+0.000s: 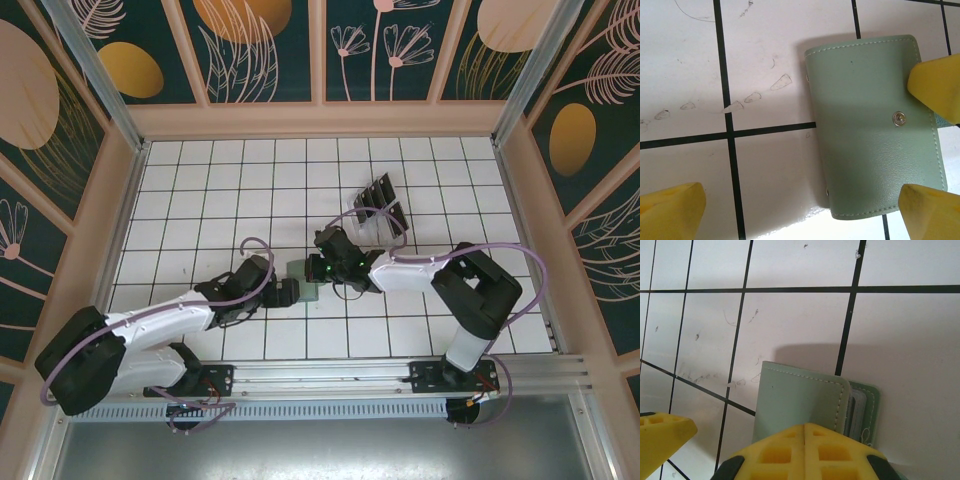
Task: Put the credit cards into the card holder
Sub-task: Touch the card holder at the center of the table.
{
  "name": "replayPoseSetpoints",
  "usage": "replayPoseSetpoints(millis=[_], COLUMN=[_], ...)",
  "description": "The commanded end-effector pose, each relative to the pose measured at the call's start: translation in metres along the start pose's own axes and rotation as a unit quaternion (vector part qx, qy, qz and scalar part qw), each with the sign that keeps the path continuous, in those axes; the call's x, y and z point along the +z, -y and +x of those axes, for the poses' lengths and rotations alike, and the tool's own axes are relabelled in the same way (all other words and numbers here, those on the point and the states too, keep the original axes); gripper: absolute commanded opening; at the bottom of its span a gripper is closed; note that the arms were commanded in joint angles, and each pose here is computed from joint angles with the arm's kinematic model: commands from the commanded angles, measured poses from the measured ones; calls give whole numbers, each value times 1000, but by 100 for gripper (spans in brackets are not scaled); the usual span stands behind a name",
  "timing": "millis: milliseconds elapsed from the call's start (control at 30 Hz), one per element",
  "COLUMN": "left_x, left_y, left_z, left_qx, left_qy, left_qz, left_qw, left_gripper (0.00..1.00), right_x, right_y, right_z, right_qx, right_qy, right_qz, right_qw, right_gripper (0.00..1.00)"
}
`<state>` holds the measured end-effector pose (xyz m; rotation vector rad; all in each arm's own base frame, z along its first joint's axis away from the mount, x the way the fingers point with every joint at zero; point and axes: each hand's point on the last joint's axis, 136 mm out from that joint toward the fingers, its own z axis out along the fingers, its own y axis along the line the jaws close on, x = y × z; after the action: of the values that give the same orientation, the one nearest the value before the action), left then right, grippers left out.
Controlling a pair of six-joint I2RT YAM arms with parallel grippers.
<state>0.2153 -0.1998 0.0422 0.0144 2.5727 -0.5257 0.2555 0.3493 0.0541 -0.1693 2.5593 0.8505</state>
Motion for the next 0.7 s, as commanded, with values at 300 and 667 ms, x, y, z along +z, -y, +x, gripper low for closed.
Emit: replayPoseSetpoints(millis=[300, 667], left_x=[7, 14], left_y=[6, 2], left_z=[-6, 0], left_qx=[21, 27], left_qy=[11, 4], left_qz=[-3, -11], left_qw=[1000, 1000], left_gripper=[99, 99], right_x=[9, 15], right_y=[4, 8], right_z=[0, 2], right_qx=[4, 7], right_qy=[-2, -9], right_qz=[-4, -4], right_qw=[1000, 1000], right_gripper=[0, 0])
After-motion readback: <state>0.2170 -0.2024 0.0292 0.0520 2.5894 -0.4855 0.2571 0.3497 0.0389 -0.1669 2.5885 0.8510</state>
